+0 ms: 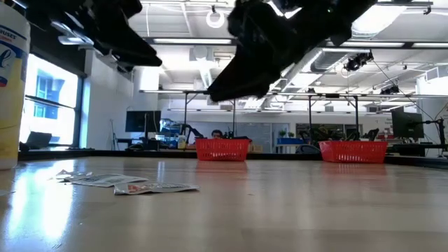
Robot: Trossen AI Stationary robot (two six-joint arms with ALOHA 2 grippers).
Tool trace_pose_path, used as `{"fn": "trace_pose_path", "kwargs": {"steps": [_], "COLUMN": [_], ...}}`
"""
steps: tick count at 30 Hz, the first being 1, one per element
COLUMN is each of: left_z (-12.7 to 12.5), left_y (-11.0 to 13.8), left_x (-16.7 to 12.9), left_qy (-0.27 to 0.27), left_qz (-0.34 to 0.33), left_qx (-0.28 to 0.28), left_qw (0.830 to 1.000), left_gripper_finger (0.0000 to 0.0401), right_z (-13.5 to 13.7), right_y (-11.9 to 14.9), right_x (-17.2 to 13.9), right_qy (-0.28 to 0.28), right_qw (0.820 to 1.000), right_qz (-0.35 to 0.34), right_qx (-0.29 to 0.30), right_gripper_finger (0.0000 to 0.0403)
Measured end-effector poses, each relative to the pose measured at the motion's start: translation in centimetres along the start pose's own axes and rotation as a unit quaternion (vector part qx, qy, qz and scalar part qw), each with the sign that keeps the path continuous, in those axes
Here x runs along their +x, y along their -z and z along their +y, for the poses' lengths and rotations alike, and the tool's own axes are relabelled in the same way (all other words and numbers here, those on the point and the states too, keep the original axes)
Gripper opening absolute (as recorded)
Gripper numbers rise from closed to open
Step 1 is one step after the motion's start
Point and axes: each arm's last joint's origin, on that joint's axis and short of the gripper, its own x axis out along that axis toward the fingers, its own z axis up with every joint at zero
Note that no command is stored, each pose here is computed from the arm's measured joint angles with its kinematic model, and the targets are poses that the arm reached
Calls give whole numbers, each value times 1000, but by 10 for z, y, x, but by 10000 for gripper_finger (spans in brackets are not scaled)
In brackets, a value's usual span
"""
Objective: Pick & Place First Aid Supplies
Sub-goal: Put the ointment pack into the right red bin
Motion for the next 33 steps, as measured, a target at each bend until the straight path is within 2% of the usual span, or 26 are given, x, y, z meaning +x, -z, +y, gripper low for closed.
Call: {"fn": "trace_pose_path", "kwargs": {"steps": [6, 10, 12, 18, 25, 33], "left_z": [2, 2, 2, 2, 2, 2], "left_y": [-2, -1, -1, -1, -1, -1], "left_x": [-10, -10, -10, -9, -9, -9], "left_qy": [-26, -27, -27, -28, -29, -28], "left_qz": [-7, -2, -4, -2, -2, -2], "left_qx": [0, 0, 0, 0, 0, 0], "left_qw": [1000, 1000, 1000, 1000, 1000, 1000], "left_gripper_finger": [149, 149, 149, 149, 149, 149], "right_z": [56, 79, 83, 84, 85, 82], "right_y": [13, 28, 36, 45, 46, 56], "right_x": [40, 57, 62, 64, 64, 73], "right_qy": [-87, -136, -142, -110, -140, -125], "right_qw": [991, 980, 978, 978, 974, 973], "right_qz": [33, 54, 66, 87, 93, 102], "right_qx": [-95, -133, -136, -152, -154, -164], "right_gripper_finger": [150, 150, 150, 150, 149, 149]}}
